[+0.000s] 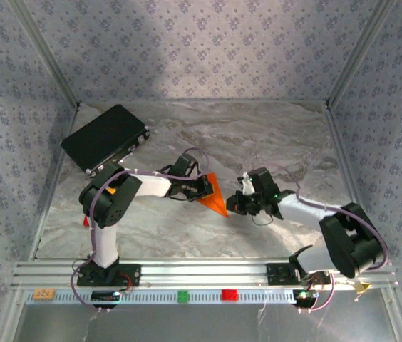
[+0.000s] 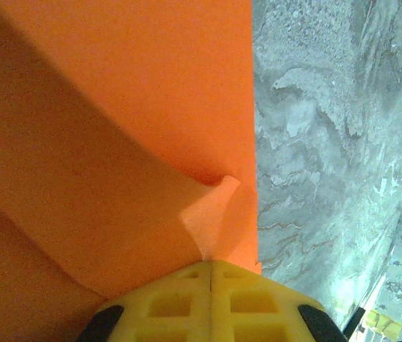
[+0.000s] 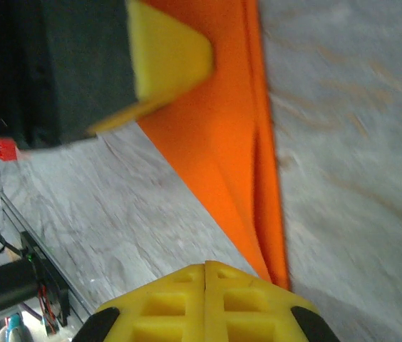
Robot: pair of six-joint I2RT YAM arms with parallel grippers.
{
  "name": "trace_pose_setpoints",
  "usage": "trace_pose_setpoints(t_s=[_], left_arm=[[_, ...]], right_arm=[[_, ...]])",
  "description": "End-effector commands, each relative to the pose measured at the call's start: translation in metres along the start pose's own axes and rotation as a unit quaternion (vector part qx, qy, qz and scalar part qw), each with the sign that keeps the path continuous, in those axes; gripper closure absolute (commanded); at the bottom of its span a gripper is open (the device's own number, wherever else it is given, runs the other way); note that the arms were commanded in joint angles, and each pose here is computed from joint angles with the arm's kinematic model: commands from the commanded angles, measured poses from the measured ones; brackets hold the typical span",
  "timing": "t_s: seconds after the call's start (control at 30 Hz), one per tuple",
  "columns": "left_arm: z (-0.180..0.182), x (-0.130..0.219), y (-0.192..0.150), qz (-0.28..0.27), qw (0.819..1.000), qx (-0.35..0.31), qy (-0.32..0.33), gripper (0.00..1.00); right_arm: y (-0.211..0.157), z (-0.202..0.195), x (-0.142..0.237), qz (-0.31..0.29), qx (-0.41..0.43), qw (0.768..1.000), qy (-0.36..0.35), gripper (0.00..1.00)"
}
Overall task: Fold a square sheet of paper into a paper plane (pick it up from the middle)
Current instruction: Fourth fold the wing at the center of the table.
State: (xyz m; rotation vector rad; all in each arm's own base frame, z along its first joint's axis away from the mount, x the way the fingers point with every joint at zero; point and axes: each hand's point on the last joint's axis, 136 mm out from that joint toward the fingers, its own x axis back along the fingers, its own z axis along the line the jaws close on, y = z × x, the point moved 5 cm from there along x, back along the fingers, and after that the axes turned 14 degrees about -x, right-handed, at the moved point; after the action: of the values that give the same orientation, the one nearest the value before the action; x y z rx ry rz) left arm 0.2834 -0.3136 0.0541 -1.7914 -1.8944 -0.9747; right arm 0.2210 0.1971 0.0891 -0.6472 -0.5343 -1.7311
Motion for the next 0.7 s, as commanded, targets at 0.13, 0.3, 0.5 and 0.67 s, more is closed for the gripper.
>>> trace_pose_setpoints(t_s=[0.13, 0.3, 0.5, 0.67], left_arm=[[0.038, -0.007, -0.020, 0.029, 0.997, 0.023, 0.067, 1.00], [0.037, -0.006, -0.019, 0.028, 0.997, 0.021, 0.065, 1.00], [0.021, -0.002, -0.004, 0.014, 0.999, -0.004, 0.049, 1.00], [-0.007, 0.016, 0.014, -0.013, 0.999, -0.038, 0.032, 0.97]], right_arm=[[0.020, 0.016, -0.034, 0.021, 0.005, 1.000, -0.010, 0.97], [0.023, 0.000, -0.048, 0.027, -0.016, 0.998, -0.046, 0.97], [0.003, -0.054, -0.049, 0.025, -0.071, 0.992, -0.102, 1.00], [-0.005, -0.063, -0.052, 0.024, -0.105, 0.990, -0.087, 1.00]])
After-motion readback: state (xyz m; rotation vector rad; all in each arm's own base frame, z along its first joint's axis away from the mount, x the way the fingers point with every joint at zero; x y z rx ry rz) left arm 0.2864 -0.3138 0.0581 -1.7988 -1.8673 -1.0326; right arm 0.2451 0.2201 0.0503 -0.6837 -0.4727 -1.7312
